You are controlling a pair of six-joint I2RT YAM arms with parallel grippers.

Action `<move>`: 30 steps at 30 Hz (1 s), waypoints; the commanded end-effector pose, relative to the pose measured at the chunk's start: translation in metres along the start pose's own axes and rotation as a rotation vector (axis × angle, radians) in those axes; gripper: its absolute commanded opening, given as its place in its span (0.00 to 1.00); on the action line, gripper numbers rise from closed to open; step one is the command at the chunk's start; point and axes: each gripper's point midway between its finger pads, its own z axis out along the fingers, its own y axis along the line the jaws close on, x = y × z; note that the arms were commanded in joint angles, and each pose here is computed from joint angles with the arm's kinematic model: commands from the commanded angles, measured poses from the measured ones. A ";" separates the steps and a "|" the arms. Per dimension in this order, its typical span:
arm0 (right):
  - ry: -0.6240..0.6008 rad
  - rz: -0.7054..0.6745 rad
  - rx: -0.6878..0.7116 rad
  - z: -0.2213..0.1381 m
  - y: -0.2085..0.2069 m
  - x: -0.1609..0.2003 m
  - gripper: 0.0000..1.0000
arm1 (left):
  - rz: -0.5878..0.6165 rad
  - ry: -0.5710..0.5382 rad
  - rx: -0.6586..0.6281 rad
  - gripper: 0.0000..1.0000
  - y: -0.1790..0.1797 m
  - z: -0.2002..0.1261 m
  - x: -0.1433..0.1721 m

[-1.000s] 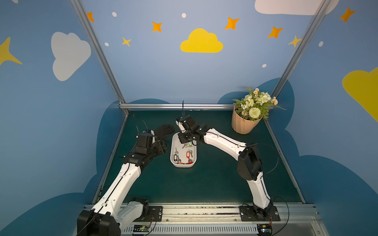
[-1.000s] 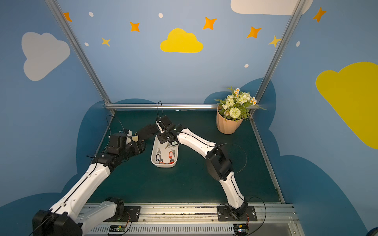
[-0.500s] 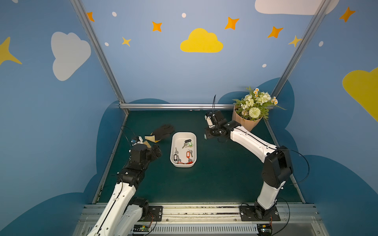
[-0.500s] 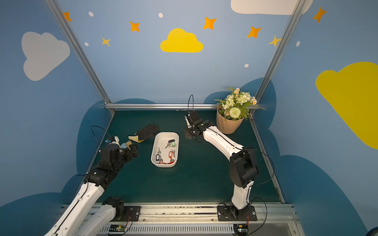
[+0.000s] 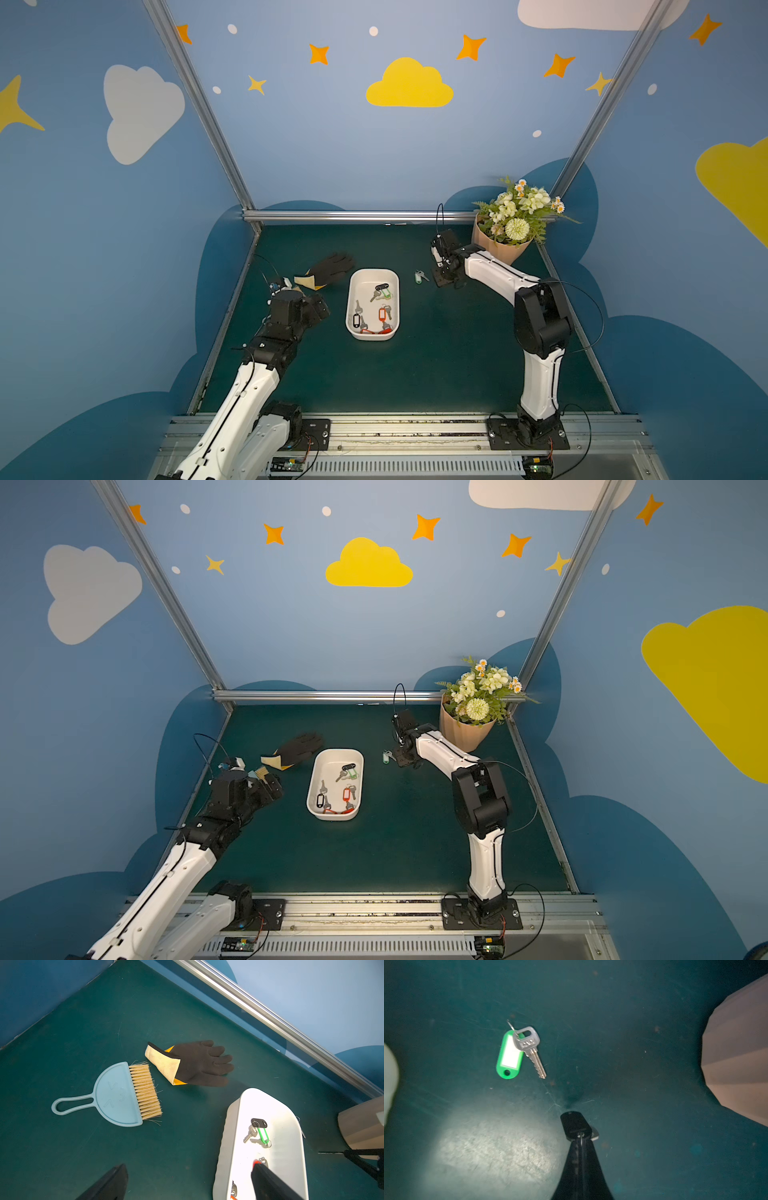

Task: Take the keys out of the storage box
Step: Place the key at the center of the board.

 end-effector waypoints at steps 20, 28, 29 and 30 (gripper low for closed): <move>0.058 0.031 -0.003 0.053 -0.023 -0.029 0.00 | 0.020 0.008 0.022 0.99 -0.010 0.004 -0.008; 0.048 0.057 0.003 0.054 -0.028 -0.033 0.09 | 0.031 0.012 0.039 1.00 -0.013 0.005 -0.008; 0.045 0.057 0.006 0.051 -0.029 -0.033 0.13 | 0.032 0.015 0.042 1.00 -0.014 0.005 -0.007; 0.038 0.060 0.006 0.047 -0.031 -0.034 0.18 | 0.034 0.023 0.050 1.00 -0.015 0.006 -0.006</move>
